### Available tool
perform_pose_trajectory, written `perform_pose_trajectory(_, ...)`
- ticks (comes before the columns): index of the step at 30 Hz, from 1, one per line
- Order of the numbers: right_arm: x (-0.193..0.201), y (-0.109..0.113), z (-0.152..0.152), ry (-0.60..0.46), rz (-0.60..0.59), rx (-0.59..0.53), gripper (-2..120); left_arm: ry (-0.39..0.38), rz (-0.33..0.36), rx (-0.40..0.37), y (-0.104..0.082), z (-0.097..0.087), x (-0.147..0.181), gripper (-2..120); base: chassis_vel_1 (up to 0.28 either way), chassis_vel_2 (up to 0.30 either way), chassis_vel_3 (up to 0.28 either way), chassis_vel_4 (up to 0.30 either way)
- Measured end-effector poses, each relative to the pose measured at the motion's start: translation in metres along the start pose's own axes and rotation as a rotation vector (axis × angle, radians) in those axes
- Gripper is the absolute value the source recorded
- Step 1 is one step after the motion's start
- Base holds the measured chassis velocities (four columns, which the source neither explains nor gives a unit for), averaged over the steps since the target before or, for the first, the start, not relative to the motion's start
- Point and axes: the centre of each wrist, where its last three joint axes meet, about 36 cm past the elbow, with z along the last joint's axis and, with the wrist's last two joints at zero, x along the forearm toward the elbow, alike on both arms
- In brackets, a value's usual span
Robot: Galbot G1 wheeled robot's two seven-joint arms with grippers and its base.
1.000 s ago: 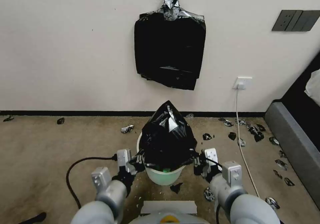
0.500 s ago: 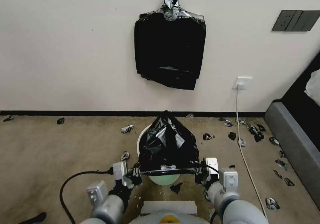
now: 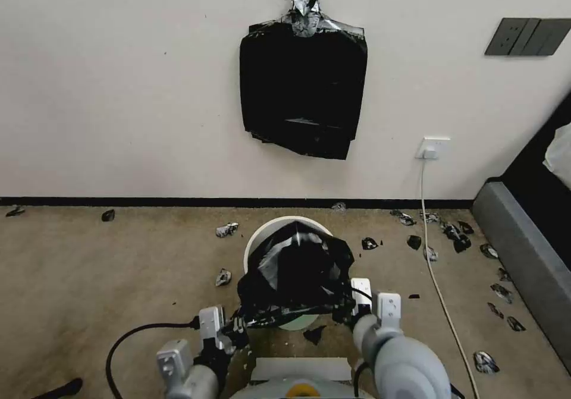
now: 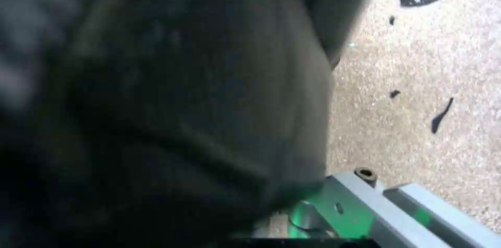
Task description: Place a trash bag onto the trash bin.
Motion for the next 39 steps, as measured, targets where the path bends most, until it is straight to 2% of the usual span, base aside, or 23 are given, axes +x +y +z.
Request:
perform_pose_trajectory(11,-0.004,-0.002,-0.002,0.021,-0.005,-0.001,0,-0.015,-0.035,0.002,0.016,-0.004,-0.017,0,0.000,0.000,0.000,0.000)
perform_pose_trajectory(20,-0.006,-0.013,-0.004,-0.017,0.001,0.036,0,-0.035,-0.010,0.021,0.018,-0.010,-0.019,0,0.000,0.000,0.000,0.000)
perform_pose_trajectory(23,-0.007,-0.015,-0.003,-0.024,-0.004,0.045,0,-0.032,-0.014,0.021,0.019,-0.008,-0.019,12,0.000,0.000,0.000,0.000)
perform_pose_trajectory(24,-0.007,-0.015,-0.003,-0.024,-0.004,0.045,0,-0.032,-0.014,0.021,0.019,-0.008,-0.019,12,0.000,0.000,0.000,0.000)
perform_pose_trajectory(27,-0.003,-0.016,-0.001,-0.025,-0.016,0.057,13,-0.030,-0.019,0.015,0.020,-0.007,-0.016,27,0.000,0.000,0.000,0.000)
perform_pose_trajectory(28,-0.003,-0.016,-0.001,-0.025,-0.016,0.057,13,-0.030,-0.019,0.015,0.020,-0.007,-0.016,27,0.000,0.000,0.000,0.000)
perform_pose_trajectory(30,0.002,-0.017,0.001,-0.019,-0.020,0.067,23,-0.022,-0.014,-0.002,0.019,-0.007,-0.010,36,0.000,0.000,0.000,0.000)
perform_pose_trajectory(32,0.004,-0.017,0.002,-0.016,-0.021,0.070,26,-0.019,-0.011,-0.010,0.019,-0.007,-0.008,40,0.000,0.000,0.000,0.000)
perform_pose_trajectory(36,0.014,-0.017,0.004,-0.008,-0.032,0.076,46,-0.024,-0.002,-0.038,0.019,-0.009,0.000,60,0.000,0.000,0.000,0.000)
perform_pose_trajectory(37,0.014,-0.017,0.004,-0.008,-0.032,0.076,46,-0.024,-0.002,-0.038,0.019,-0.009,0.000,60,0.000,0.000,0.000,0.000)
perform_pose_trajectory(39,0.021,-0.018,0.004,-0.008,-0.035,0.079,56,-0.028,0.002,-0.052,0.018,-0.011,0.004,71,0.000,0.000,0.000,0.000)
